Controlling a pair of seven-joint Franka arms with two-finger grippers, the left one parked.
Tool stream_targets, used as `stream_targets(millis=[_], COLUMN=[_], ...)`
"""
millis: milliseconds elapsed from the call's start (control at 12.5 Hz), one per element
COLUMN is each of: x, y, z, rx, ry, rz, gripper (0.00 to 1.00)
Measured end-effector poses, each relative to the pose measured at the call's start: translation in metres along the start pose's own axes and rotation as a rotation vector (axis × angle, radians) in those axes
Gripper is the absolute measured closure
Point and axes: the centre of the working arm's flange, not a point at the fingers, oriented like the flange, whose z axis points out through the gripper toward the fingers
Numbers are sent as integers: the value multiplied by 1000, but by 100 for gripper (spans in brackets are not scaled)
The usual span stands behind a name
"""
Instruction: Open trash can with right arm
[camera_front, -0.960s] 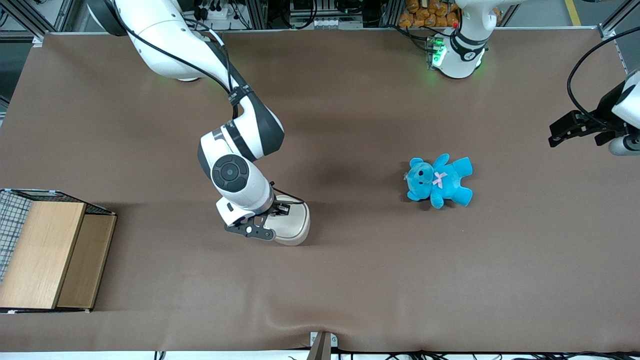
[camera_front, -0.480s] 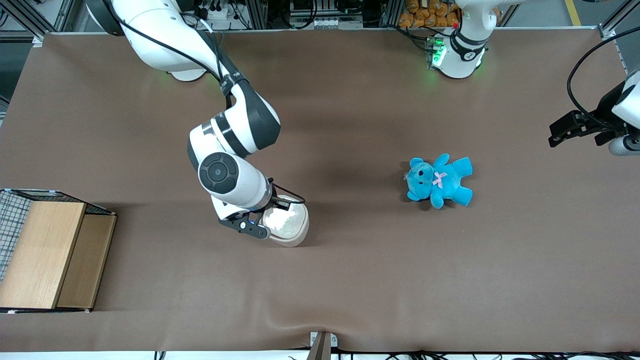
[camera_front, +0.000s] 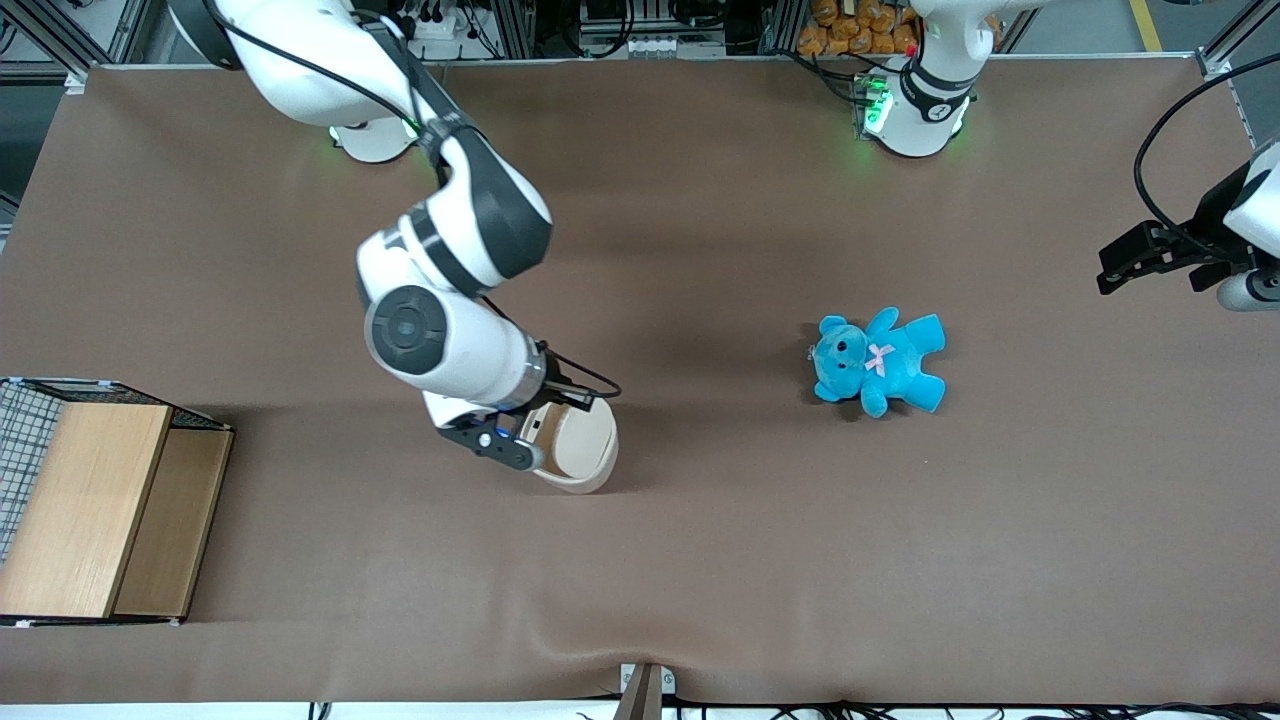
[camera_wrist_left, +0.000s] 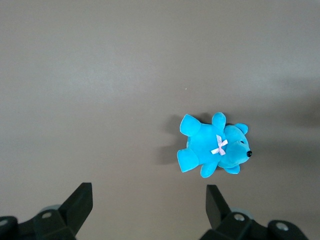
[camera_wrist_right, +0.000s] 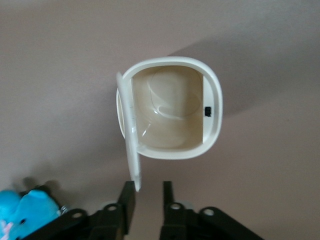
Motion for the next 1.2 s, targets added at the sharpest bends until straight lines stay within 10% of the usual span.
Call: stream_targets(millis=[400,640,1200], x=[-1,44,32], y=[48,127,223], z=[-92,-152,-245], rx=[-57,-41,-155], ry=[-1,-39,26], rz=[-12,-30,-213], gripper=[4,0,0])
